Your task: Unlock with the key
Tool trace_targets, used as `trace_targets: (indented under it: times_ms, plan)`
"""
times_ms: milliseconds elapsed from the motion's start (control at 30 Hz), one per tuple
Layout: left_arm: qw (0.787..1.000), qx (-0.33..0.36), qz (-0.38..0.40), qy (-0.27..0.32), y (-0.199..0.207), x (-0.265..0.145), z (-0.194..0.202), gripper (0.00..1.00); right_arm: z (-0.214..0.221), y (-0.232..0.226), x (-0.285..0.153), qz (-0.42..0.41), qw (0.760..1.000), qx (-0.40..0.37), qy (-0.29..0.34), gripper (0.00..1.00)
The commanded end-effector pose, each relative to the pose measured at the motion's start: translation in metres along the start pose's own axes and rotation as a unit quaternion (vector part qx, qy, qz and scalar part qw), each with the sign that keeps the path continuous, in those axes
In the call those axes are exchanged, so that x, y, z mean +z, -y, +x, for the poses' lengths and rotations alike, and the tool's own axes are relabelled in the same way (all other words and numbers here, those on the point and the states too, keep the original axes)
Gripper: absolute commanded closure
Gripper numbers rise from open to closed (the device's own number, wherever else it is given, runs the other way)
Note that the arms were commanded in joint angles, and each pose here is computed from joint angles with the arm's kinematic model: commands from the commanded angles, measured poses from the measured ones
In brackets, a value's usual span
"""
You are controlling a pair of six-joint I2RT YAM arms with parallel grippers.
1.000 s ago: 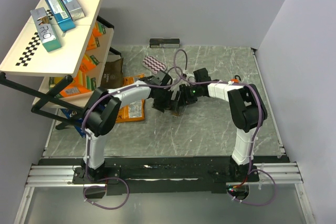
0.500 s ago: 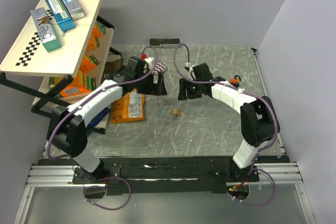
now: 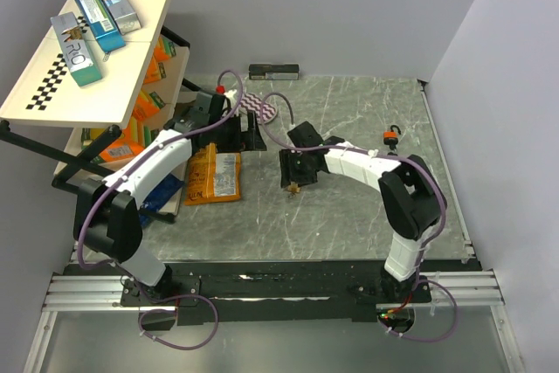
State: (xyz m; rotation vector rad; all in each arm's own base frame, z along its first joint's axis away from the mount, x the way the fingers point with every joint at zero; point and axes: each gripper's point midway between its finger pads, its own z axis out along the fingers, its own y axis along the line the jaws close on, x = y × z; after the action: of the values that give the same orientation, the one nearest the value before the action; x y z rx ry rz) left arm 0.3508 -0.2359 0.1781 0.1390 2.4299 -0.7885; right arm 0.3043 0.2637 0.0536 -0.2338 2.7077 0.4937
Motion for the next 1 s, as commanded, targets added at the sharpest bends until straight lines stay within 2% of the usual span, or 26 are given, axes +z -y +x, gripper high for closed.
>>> trace_targets:
  times_ms: [0,200,433,667,967]
  plan:
    - [0.999,-0.010,0.029,0.012,0.012,-0.012,-0.003,0.04,0.000,0.010,0.007,0.040,0.999,0.030,-0.015,0.37]
    - [0.999,0.004,0.020,0.026,0.010,-0.020,-0.009,0.04,-0.003,0.017,0.013,0.062,0.998,0.034,-0.006,0.37]
    - [0.999,0.002,0.028,0.032,0.013,-0.025,-0.008,0.04,-0.015,0.022,0.028,0.095,0.995,0.004,-0.015,0.39]
    - [0.999,0.004,0.026,0.041,0.012,-0.030,-0.012,0.04,0.006,0.036,0.029,0.135,0.990,-0.014,-0.041,0.39]
    - [0.999,-0.001,0.029,0.038,0.010,-0.028,-0.008,0.04,0.014,0.035,0.030,0.168,0.981,-0.085,-0.036,0.41]
